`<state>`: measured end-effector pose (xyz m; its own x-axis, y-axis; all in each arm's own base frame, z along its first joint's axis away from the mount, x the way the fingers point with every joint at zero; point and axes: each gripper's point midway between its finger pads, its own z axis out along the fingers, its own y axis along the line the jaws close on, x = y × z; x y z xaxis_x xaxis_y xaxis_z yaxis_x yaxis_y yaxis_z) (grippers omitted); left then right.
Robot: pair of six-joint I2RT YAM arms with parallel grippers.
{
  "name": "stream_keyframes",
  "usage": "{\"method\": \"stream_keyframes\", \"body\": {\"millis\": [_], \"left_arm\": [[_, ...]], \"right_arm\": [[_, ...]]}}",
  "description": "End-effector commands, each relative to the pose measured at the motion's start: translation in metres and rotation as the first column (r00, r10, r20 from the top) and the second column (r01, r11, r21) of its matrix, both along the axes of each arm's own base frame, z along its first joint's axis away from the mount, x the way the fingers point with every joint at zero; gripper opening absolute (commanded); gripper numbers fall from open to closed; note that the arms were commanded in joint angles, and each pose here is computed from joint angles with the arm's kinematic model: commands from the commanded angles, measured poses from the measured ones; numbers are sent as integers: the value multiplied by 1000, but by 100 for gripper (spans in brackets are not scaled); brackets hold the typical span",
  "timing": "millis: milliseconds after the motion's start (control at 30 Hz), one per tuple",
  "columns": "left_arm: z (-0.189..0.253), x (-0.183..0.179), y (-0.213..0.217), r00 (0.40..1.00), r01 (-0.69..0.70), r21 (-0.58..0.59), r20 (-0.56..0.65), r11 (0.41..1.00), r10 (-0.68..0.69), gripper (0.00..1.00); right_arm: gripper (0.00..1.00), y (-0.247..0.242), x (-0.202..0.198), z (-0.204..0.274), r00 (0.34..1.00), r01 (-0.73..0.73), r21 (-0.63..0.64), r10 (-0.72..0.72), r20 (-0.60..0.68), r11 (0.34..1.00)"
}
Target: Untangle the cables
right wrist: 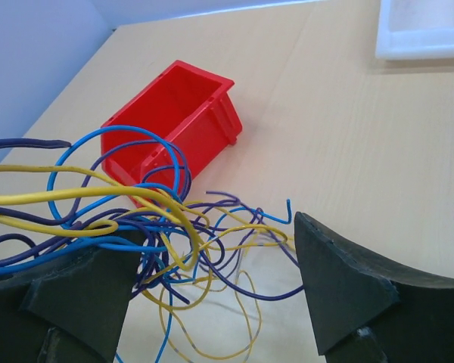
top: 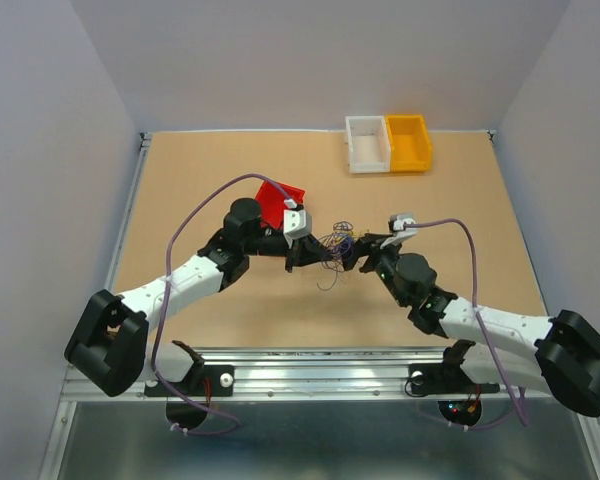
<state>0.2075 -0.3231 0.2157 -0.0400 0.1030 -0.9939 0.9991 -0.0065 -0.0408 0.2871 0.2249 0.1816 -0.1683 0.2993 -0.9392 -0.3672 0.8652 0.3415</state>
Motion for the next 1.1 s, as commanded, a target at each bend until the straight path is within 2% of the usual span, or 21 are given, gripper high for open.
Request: {"method": "stream_keyframes", "body": {"millis": [0, 33, 100, 167, 267, 367, 400, 433, 467, 533, 567, 600, 633, 667, 700, 767, 800, 833, 900, 967, 1067], "left_arm": [[25, -10, -8, 995, 83, -45, 54, 996, -81, 0], [24, -9, -9, 996, 84, -43, 47, 996, -82, 0], [21, -10, -10, 995, 93, -37, 33, 995, -92, 0], [21, -11, -10, 994, 101, -32, 34, 994, -100, 0], [22, -15, -8, 992, 120, -29, 37, 992, -119, 0], [23, -22, -7, 987, 152, -28, 51, 988, -151, 0], [24, -28, -4, 982, 183, -28, 49, 983, -181, 0], [24, -32, -3, 978, 203, -27, 49, 979, -201, 0], [25, -38, -1, 973, 225, -26, 55, 974, -223, 0], [29, -48, 2, 958, 284, -28, 57, 958, -282, 0], [27, -52, 5, 953, 299, -13, 56, 954, -298, 0], [28, -56, 7, 946, 319, -8, 59, 948, -318, 0], [35, -56, 8, 944, 322, -5, 81, 947, -321, 0], [36, -56, 9, 941, 325, 3, 96, 946, -324, 0], [38, -55, 14, 943, 312, 15, 117, 950, -311, 0], [50, -50, 21, 948, 274, 10, 167, 962, -272, 0], [53, -38, 27, 958, 223, 10, 184, 975, -221, 0], [55, -32, 32, 965, 191, 4, 184, 982, -189, 0], [72, -8, 46, 982, 87, -46, 170, 995, -78, 0], [84, 13, 56, 983, 10, -107, 182, 994, 10, 0], [83, 62, 79, 972, -216, -137, 64, 967, 226, 0]], "right_arm": [[83, 22, -2, 46, 989, -55, 88, 42, 144, 995], [76, 26, -4, 46, 986, -71, 81, 58, 156, 994], [68, 32, -4, 45, 984, -71, 72, 59, 168, 995], [52, 31, -2, 41, 986, -51, 61, 40, 160, 997], [38, 8, 10, 36, 985, 98, 71, -107, 134, 993], [30, -41, 18, 28, 926, 357, 100, -366, 89, 929], [26, -57, 18, 24, 893, 435, 110, -444, 71, 894], [21, -82, 18, 20, 826, 553, 111, -561, 53, 826], [10, -93, 18, 17, 797, 596, 98, -602, 50, 797], [6, -113, 19, 11, 735, 673, 85, -678, 32, 734], [6, -131, 22, -2, 694, 720, 14, -720, 17, 694], [7, -139, 28, -3, 670, 743, 6, -742, -9, 670], [10, -134, 38, -8, 691, 723, 91, -716, -100, 685], [17, -143, 42, -20, 679, 732, 73, -717, -158, 677], [18, -175, 46, -35, 614, 783, 35, -761, -208, 622], [22, -184, 46, -42, 610, 783, 32, -756, -238, 622], [25, -192, 42, -38, 592, 799, 36, -774, -225, 601], [45, -197, 40, -34, 579, 810, 45, -786, -216, 584], [59, -209, 33, -27, 549, 834, 68, -809, -210, 548], [64, -220, 27, -28, 520, 852, 66, -828, -210, 519], [66, -227, 21, -24, 505, 863, 96, -836, -215, 496]]}}
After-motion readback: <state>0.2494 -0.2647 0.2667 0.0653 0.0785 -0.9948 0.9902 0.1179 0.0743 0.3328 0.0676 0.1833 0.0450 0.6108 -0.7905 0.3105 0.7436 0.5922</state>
